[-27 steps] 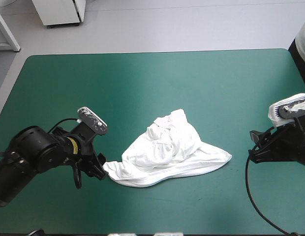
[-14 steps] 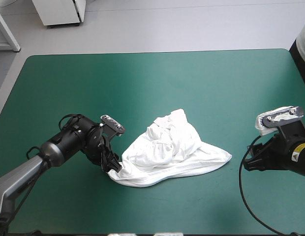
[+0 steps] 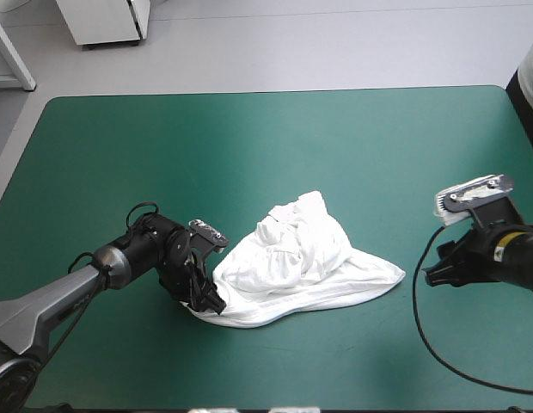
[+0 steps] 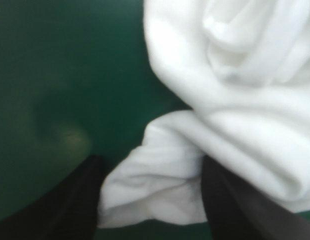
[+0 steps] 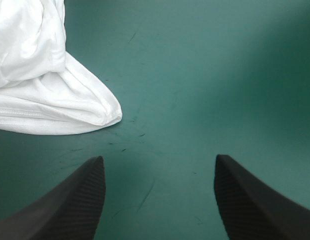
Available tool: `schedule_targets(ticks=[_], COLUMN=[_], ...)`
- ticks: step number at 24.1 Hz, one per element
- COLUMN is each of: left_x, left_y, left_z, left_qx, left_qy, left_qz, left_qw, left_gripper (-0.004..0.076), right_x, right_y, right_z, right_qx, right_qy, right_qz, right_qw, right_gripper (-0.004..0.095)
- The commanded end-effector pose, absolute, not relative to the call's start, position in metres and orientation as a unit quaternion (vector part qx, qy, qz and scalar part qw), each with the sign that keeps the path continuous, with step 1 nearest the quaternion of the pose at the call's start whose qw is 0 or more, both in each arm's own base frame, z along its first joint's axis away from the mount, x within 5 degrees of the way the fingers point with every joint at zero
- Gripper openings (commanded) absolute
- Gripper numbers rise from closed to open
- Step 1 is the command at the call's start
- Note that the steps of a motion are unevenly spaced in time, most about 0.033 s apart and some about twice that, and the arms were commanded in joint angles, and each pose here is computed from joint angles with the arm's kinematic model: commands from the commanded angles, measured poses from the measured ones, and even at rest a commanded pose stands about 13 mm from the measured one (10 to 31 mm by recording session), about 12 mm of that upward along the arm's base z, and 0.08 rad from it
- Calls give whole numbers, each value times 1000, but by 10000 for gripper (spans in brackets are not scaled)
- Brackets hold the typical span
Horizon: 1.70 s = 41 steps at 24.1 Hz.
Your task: Fold the cloth
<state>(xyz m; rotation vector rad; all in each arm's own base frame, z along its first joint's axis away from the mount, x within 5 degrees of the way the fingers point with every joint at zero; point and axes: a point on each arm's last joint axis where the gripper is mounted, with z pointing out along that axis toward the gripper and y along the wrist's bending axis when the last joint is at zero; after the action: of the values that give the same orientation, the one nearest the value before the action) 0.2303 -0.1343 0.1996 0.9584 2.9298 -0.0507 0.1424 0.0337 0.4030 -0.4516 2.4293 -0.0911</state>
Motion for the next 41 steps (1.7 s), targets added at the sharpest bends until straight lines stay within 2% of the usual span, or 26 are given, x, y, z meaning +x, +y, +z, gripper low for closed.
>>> schedule_targets(ticks=[1,2,3,4,10,15,23,26,28,33,38,41], left_x=[228,227,228,228,228,227,227,227,227,231,236,236], left_y=[-134,-134,-135,-135,-137,-136,-136,-135,-135,-136,-137,-132], left_z=[185,182,179,175,174,174,174,174,174,177,193,211], left_qx=[308,307,306,304,299,299,303,304,305,309,312,308], left_qy=[951,951,952,952,954,954,953,952,952,951,949,949], left_qz=[-18,-19,-19,-20,-28,-27,-24,-22,-21,-15,-11,7], left_qw=[28,26,26,19,16,11,9,8,8,19,53,73], left_gripper=[223,165,17,-8,-10,-10,-10,-10,-10,-10,-10,-10], right_x=[162,170,187,201,259,283,299,297,292,276,272,272], right_y=[43,47,55,63,84,79,87,88,87,86,86,87], right_z=[397,393,382,373,305,274,229,213,199,173,168,178], right_qx=[-182,-184,-186,-187,-205,-192,-178,-171,-165,-171,-169,-167], right_qy=[934,937,942,946,970,977,983,984,984,981,981,982], right_qz=[-26,-20,-8,5,-4,-7,42,40,37,44,47,54], right_qw=[306,296,278,266,133,91,14,-22,-48,-83,-78,-64], right_gripper=[590,590,592,593,596,596,574,485,368,-22,-13,-13])
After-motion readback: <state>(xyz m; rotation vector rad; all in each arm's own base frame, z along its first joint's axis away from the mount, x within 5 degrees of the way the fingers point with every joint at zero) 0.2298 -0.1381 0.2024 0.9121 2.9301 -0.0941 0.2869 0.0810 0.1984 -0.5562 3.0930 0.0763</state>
